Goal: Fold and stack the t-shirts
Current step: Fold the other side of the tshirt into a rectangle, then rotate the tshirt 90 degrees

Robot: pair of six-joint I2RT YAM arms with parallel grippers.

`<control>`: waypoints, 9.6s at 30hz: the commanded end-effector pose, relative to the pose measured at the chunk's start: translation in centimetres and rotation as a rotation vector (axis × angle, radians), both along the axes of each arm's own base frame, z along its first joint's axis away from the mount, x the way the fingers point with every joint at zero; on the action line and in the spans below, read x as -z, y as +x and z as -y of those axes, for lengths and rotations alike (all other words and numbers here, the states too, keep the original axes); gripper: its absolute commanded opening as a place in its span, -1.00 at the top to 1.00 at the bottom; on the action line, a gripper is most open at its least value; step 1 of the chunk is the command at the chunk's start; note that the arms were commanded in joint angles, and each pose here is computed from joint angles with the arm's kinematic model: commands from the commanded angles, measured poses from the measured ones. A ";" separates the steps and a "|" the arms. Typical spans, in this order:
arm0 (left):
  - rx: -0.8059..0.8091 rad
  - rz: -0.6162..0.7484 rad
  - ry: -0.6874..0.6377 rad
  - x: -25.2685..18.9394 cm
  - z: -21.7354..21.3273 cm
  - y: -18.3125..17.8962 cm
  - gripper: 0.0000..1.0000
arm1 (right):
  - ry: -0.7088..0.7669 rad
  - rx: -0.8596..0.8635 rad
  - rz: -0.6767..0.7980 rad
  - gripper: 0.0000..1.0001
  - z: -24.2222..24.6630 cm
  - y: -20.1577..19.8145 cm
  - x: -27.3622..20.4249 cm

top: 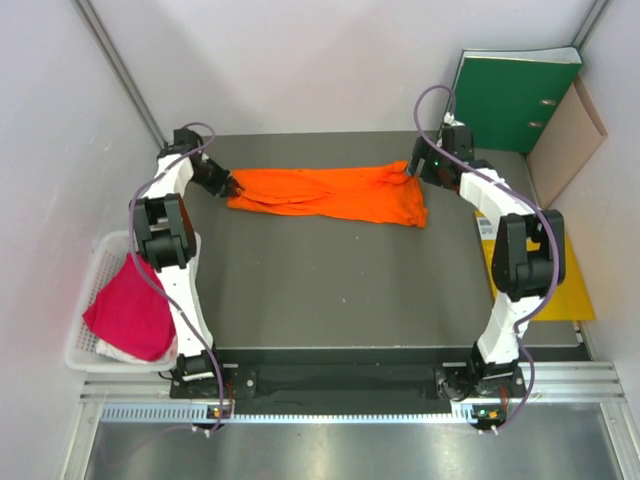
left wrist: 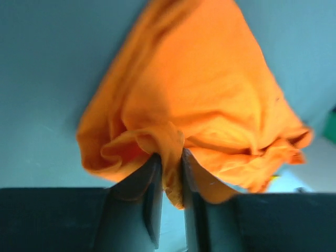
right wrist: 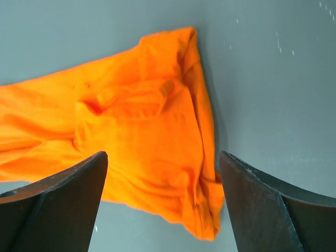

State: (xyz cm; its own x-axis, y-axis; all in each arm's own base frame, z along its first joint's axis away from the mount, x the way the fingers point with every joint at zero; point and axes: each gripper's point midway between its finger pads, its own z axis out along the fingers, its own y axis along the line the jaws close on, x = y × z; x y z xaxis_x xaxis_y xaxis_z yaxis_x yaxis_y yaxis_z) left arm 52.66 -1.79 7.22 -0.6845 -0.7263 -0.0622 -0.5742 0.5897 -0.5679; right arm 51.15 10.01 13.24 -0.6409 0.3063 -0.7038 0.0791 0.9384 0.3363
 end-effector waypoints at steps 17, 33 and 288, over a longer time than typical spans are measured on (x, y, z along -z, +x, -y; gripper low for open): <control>0.016 0.072 0.062 -3.5 -2.2 -2.9 -0.98 | 0.001 -0.045 -0.153 -0.62 0.5 -7.9 3.0; 0.096 -0.021 0.112 2.4 0.8 -3.5 -0.60 | 0.020 -0.055 -0.310 0.04 -1.1 -8.2 9.2; 0.198 0.092 0.605 0.1 -0.4 2.8 -0.98 | 0.275 0.006 -0.354 -0.59 -3.8 -10.0 7.4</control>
State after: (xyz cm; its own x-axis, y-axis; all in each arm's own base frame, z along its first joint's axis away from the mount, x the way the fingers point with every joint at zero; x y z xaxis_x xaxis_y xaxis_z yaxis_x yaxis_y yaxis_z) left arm 55.39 -1.60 8.61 -0.7468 -0.3746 -0.5496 -0.3578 0.9228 -0.1428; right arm 39.11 12.87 4.81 -0.8517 0.4119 -0.3239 0.2359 0.8533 0.4649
